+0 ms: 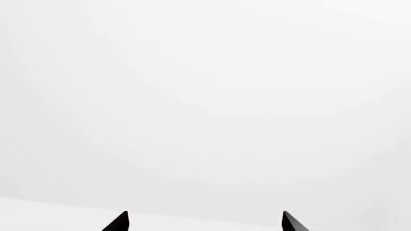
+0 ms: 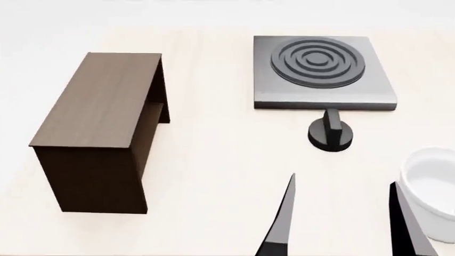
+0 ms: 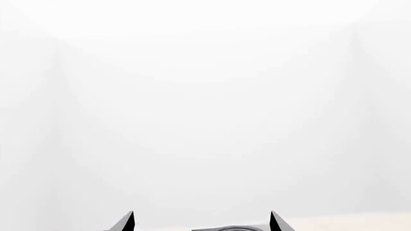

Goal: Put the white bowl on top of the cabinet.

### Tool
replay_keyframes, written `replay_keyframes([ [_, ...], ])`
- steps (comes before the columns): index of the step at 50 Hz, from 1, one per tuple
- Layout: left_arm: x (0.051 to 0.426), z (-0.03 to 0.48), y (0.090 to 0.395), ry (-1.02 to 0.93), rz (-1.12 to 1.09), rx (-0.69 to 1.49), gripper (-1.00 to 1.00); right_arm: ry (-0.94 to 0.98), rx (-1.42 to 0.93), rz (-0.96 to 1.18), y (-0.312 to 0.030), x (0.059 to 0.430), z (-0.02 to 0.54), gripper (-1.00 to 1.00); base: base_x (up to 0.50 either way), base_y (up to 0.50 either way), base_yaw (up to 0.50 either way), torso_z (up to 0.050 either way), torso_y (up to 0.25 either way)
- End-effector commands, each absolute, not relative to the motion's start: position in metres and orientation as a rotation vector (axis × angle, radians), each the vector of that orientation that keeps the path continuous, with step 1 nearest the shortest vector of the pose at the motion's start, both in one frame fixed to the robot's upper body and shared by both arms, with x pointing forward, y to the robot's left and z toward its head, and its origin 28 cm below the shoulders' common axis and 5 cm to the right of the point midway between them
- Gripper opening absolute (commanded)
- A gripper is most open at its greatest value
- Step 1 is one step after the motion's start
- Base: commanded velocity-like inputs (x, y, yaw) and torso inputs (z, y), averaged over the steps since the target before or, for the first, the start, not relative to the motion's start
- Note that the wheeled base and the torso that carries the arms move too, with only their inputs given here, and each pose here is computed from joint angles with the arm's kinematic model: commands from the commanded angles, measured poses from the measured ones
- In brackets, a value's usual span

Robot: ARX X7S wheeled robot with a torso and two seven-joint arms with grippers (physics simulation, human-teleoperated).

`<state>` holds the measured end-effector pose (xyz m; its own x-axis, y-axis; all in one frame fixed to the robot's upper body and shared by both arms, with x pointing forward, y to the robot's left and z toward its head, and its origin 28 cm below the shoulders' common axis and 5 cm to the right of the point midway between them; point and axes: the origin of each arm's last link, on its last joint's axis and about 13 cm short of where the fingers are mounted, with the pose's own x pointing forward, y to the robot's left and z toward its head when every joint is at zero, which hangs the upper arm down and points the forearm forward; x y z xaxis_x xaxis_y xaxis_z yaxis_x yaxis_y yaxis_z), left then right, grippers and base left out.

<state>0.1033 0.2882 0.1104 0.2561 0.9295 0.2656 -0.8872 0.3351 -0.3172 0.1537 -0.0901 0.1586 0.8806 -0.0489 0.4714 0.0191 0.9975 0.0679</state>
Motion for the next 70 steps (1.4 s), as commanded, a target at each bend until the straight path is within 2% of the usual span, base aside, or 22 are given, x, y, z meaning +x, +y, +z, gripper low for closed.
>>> replay_keyframes([
  [1,0.108,0.100,0.285,-0.396,1.208,-0.083,1.00,-0.520,0.050,-0.039,-0.092,0.153,0.160,1.00,0.50,0.00,0.00,0.000,0.000],
  [30,0.109,0.099,0.284,-0.396,1.202,-0.085,1.00,-0.497,0.053,-0.043,-0.091,0.155,0.159,1.00,0.49,0.00,0.00,0.000,0.000],
  [54,0.109,0.098,0.285,-0.393,1.202,-0.087,1.00,-0.493,0.044,-0.066,-0.094,0.156,0.161,1.00,0.00,0.00,0.00,0.000,0.000],
  [70,0.110,0.094,0.287,-0.385,1.210,-0.091,1.00,-0.510,-0.008,-0.213,-0.119,0.154,0.168,1.00,0.00,0.00,0.00,0.000,0.000],
])
